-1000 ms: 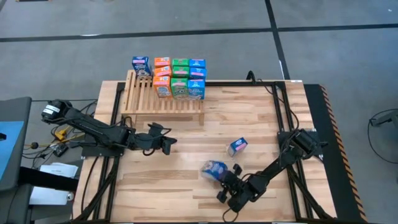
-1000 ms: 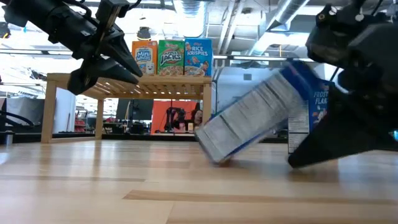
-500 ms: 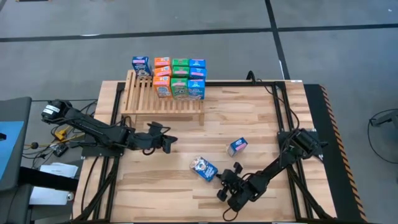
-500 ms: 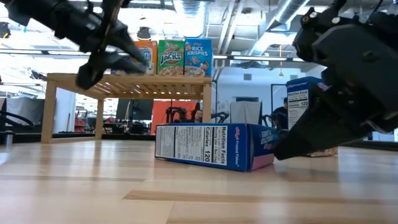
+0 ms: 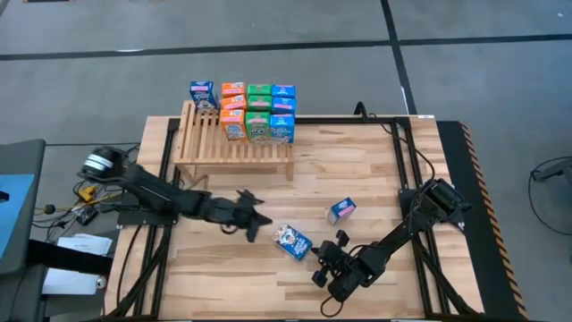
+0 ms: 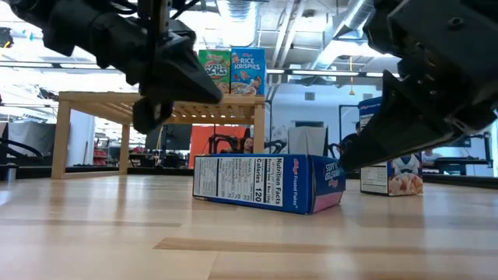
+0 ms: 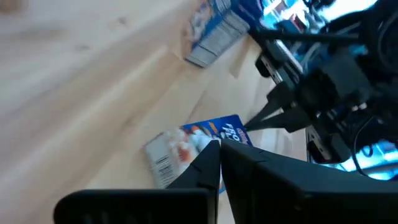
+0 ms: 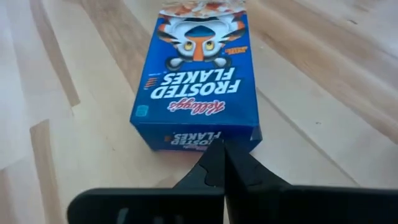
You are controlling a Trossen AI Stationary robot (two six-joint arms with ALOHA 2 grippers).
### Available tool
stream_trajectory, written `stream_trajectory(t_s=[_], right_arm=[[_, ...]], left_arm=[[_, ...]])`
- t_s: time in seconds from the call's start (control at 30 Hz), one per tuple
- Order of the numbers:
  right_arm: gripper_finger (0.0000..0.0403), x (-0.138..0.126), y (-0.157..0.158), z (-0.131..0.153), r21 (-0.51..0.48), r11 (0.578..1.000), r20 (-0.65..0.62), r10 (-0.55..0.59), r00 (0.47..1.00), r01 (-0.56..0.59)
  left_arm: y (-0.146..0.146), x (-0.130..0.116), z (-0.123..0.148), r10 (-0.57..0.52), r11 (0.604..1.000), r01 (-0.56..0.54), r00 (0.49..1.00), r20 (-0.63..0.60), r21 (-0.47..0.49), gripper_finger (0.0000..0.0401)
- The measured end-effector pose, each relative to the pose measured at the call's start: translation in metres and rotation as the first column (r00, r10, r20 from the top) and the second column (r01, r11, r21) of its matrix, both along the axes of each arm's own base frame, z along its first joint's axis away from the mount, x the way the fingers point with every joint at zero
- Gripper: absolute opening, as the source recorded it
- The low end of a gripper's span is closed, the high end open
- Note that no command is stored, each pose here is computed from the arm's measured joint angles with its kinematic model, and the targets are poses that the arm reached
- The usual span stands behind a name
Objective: Stack cereal on shelf
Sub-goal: Put the left blue cereal on the shelf
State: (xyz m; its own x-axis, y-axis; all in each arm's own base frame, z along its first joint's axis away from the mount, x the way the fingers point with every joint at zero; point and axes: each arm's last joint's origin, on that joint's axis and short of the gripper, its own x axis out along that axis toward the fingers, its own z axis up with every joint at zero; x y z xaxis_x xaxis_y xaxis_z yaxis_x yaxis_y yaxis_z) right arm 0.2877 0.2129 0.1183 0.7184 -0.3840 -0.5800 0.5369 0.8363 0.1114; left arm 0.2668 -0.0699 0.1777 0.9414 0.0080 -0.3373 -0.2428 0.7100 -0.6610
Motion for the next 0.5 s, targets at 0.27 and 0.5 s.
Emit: stream_trajectory(t_s=[0.27,0.5], right_arm=[[0.0010,0.000,0.001,0.000,0.024,1.000,-0.005,0.008,1.000,-0.008],[0.0011,-0.002,0.003,0.000,0.034,0.999,-0.001,0.007,1.000,-0.007]], left_arm=[[-0.028,0.037,-0.016,-0.112,0.987,0.119,0.991,-0.074,0.107,0.0000],[-0.022,0.039,-0.029,0.030,0.995,-0.018,0.992,-0.120,0.099,0.0000]])
